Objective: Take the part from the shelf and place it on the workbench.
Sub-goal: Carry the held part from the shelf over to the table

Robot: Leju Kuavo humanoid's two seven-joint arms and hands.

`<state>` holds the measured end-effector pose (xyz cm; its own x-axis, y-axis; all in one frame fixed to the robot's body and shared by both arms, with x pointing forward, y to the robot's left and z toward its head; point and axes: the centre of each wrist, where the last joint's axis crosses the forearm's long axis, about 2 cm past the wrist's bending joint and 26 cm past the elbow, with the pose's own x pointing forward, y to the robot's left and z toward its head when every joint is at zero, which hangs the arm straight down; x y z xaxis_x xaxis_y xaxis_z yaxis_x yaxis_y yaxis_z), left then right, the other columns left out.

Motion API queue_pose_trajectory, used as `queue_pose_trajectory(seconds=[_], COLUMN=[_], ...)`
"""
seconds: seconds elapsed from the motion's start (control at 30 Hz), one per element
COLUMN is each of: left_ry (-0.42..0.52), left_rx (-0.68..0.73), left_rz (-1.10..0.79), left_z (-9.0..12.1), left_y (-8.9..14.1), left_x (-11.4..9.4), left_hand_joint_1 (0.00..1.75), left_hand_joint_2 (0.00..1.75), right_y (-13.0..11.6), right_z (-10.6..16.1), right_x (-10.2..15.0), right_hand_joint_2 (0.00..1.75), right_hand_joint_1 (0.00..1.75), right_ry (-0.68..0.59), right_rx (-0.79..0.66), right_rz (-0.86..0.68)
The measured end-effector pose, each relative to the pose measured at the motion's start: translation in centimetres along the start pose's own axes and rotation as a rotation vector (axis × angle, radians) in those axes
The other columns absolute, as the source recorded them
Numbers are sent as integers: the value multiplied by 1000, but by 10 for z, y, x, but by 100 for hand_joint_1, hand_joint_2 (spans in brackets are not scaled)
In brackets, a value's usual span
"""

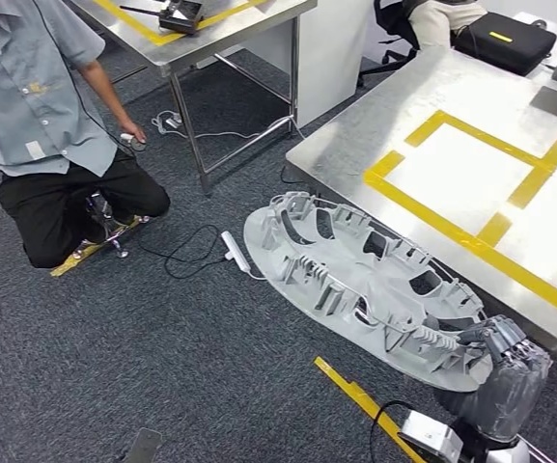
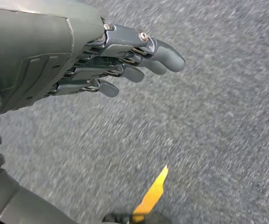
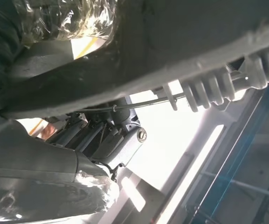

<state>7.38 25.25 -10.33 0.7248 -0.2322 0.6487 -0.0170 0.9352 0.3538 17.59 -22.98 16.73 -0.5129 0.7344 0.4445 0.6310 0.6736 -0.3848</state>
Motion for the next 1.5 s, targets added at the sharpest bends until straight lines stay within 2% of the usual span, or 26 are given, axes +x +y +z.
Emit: queue_pose_trajectory(seconds=[0.9, 1.0, 1.17, 1.5], left_ry=[-1, -9, -10, -12], left_rx=[-37, -48, -49, -48], left_rz=[-30, -26, -16, -10], left_z=[-1, -2, -2, -2], left_y=[0, -2, -4, -5], left_x=[1, 5, 6, 7], left_hand_joint_1=[0, 0, 0, 0], left_hand_joint_2=[175, 175, 175, 175], right_y=[14, 16, 21, 18], right_z=[-17, -21, -37, -42], right_x=[6, 7, 6, 6], right_hand_joint_2=[175, 175, 175, 175], right_hand_joint_1=[175, 175, 175, 175], right_ry=[-32, 11, 114, 109], right_rx=[-29, -47, -68, -83], right_rz=[-82, -157, -385, -403])
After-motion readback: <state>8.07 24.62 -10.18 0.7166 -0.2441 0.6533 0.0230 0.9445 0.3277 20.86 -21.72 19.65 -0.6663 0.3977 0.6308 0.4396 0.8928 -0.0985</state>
